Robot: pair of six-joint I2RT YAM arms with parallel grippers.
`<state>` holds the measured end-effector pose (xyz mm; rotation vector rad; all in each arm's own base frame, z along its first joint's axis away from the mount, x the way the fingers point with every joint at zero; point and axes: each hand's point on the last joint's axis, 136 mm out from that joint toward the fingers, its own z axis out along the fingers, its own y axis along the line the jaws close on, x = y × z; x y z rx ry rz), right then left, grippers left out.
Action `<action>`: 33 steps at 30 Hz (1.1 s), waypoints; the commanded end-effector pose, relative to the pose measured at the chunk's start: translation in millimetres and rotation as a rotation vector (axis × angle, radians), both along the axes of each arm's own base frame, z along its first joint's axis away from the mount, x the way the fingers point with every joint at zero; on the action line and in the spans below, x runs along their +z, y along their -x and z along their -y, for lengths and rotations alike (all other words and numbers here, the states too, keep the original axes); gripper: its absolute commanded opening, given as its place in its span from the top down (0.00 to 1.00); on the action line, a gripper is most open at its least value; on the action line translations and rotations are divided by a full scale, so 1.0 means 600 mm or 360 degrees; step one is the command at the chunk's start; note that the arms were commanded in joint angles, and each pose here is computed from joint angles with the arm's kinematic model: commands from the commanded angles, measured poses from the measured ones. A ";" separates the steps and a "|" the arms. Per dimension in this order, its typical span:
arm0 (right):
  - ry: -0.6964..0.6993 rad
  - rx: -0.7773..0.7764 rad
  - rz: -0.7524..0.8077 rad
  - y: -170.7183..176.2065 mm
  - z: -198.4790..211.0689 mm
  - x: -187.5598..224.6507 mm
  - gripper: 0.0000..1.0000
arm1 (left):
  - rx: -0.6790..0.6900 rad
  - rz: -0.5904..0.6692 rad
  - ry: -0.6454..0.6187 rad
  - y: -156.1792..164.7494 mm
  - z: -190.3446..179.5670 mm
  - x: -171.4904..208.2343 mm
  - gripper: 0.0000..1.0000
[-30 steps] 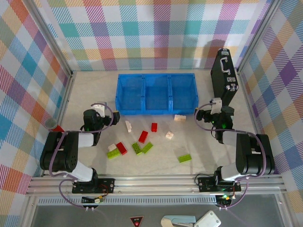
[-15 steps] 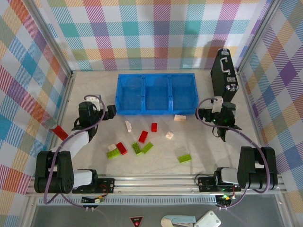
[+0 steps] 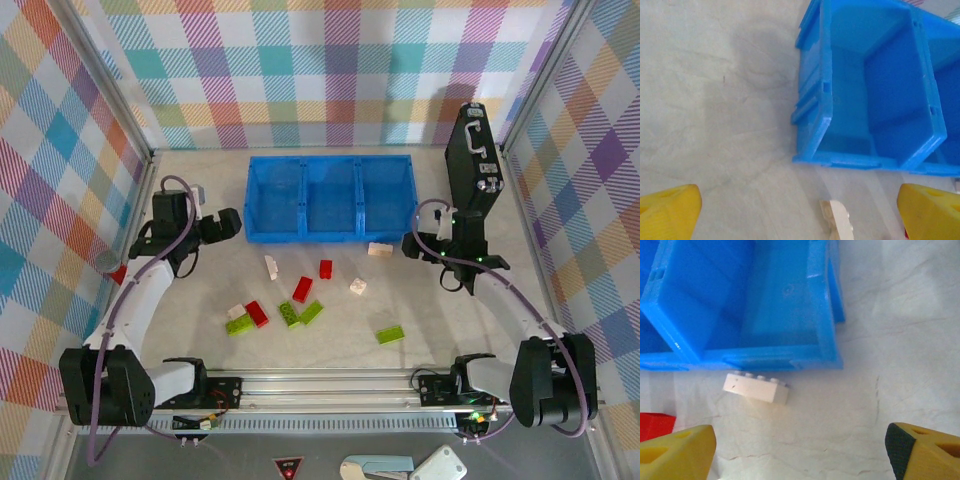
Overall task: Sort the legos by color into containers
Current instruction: Pick up the lego from the center of the table.
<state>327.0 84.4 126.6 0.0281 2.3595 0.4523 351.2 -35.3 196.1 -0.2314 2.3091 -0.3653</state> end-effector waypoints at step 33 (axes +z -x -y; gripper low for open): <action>0.0308 -0.0142 -0.0342 -0.022 -0.152 -0.076 0.14 | -0.0165 -0.0177 -0.0202 0.071 -0.008 -0.021 0.00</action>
